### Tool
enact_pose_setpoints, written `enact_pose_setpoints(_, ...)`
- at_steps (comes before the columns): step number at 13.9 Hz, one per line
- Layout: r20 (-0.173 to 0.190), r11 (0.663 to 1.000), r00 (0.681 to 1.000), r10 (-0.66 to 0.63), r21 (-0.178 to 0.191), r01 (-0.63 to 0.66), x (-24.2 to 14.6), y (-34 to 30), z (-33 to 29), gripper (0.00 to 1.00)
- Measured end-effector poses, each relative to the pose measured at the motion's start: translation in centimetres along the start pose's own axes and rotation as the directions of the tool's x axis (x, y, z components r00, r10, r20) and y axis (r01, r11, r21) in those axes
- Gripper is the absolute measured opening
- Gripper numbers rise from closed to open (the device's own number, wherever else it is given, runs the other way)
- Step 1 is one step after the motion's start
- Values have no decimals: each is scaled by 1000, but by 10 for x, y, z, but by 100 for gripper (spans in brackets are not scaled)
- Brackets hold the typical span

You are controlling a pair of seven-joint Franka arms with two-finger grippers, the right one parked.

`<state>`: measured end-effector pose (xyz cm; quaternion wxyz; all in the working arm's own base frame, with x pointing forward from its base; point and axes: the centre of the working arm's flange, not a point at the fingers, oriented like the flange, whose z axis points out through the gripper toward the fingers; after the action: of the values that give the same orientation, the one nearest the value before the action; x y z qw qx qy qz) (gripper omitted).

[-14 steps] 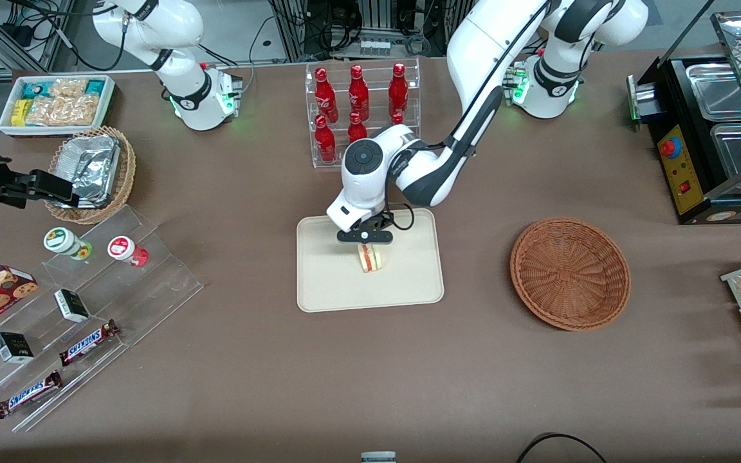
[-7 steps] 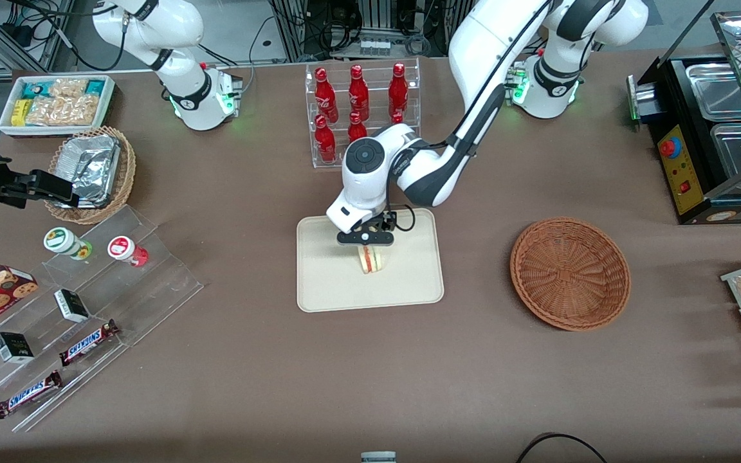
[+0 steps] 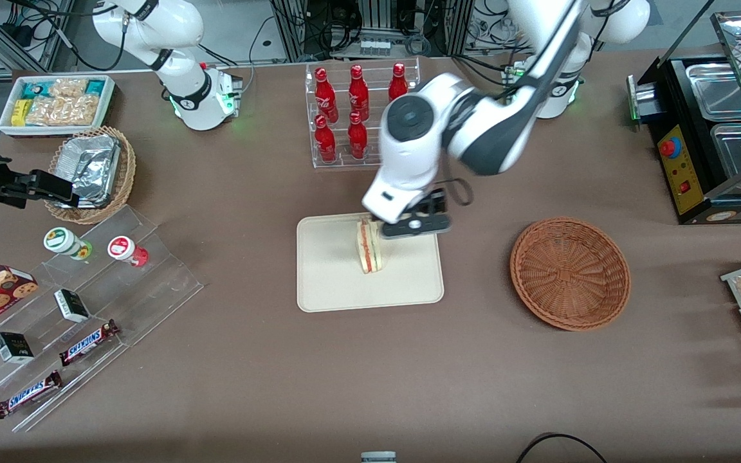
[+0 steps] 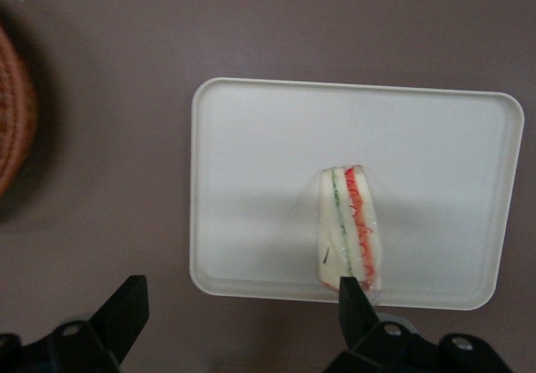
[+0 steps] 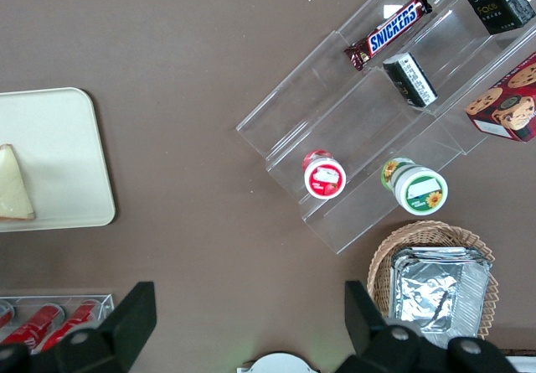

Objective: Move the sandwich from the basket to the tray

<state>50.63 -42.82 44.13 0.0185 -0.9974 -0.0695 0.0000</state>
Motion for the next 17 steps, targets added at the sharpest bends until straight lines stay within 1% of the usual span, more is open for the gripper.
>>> enact_pose_setpoints(1,4,1000,1000,-10,10,9,6,-19,-19,100)
enact_pose_setpoints(4,7,1000,1000,-19,20,19,27,-76,-64,100)
enact_pose_setpoints(6,23,999,1000,6,31,-7,41,-118,-86,100)
enact_pose_setpoints(7,36,999,999,20,33,-22,47,-139,-95,100)
enact_pose_setpoints(13,94,992,988,123,30,-126,74,-272,-141,100)
enact_pose_setpoints(17,100,988,984,148,16,-150,80,-345,-160,100)
